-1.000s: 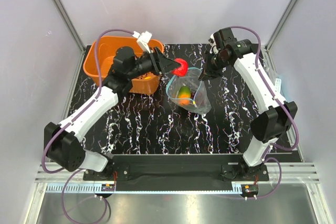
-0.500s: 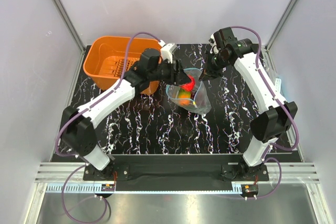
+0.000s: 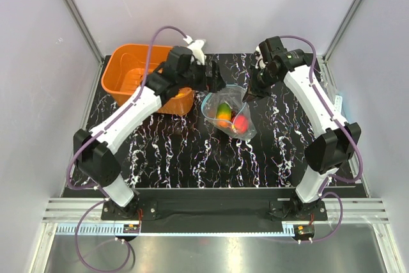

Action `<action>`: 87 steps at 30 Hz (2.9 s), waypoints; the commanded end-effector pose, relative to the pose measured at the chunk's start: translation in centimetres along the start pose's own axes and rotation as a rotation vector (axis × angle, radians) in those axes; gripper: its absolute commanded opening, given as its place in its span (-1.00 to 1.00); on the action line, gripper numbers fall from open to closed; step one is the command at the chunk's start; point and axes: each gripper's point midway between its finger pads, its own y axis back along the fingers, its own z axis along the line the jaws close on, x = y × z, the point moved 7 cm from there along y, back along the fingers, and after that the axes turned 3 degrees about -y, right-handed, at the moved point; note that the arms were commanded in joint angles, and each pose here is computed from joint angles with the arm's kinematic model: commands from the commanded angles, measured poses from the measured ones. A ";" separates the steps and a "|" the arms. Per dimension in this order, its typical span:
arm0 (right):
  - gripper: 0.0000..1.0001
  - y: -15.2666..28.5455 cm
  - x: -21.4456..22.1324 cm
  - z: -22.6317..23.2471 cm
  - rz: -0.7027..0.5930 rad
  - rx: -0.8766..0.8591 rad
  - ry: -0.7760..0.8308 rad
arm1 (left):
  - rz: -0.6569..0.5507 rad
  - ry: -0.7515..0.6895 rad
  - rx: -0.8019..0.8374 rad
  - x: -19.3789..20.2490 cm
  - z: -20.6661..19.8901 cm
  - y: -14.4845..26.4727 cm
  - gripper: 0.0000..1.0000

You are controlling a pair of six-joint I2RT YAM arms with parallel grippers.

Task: Place the food in the zip-top bag and seal the zipper
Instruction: Place the fake fruit in the zipper food storage bag, then move the bin to the center of the board.

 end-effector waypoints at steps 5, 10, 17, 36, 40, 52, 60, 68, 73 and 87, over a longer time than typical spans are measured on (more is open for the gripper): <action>-1.00 0.8 0.4 -0.2 0.002 -0.017 0.020 | -0.081 0.093 -0.549 -5.0 9.4 5.4 0.98; -1.00 -0.3 0.5 -1.3 0.008 0.037 0.048 | 0.092 0.144 -0.665 -4.2 15.3 4.4 0.98; -1.00 -0.9 0.8 -3.3 -0.006 0.124 0.108 | 0.313 0.255 -0.703 1.3 18.3 2.8 0.98; -1.00 -3.0 0.2 -2.4 0.097 0.027 0.092 | 0.540 0.384 -0.841 6.5 27.4 5.9 0.96; -1.00 -3.5 -0.4 -2.1 0.104 0.022 0.087 | 0.593 0.418 -0.838 8.0 28.3 5.5 0.93; -1.00 -5.1 -0.2 -2.3 0.169 0.018 0.042 | 0.662 0.574 -0.851 12.3 25.6 7.4 0.70; -1.00 -6.6 -0.5 -2.1 0.205 -0.011 -0.011 | 0.726 0.553 -0.864 15.8 22.8 11.6 0.70; -1.00 -6.6 0.3 -2.5 0.229 -0.019 -0.030 | 0.695 0.515 -0.884 17.6 20.7 14.6 0.90; -1.00 -6.4 0.9 -2.7 0.236 -0.013 -0.033 | 0.600 0.534 -0.835 18.7 19.4 16.3 0.90; -1.00 -6.0 1.5 -2.8 0.241 -0.018 -0.039 | 0.326 0.532 -0.843 9.6 21.3 14.5 0.98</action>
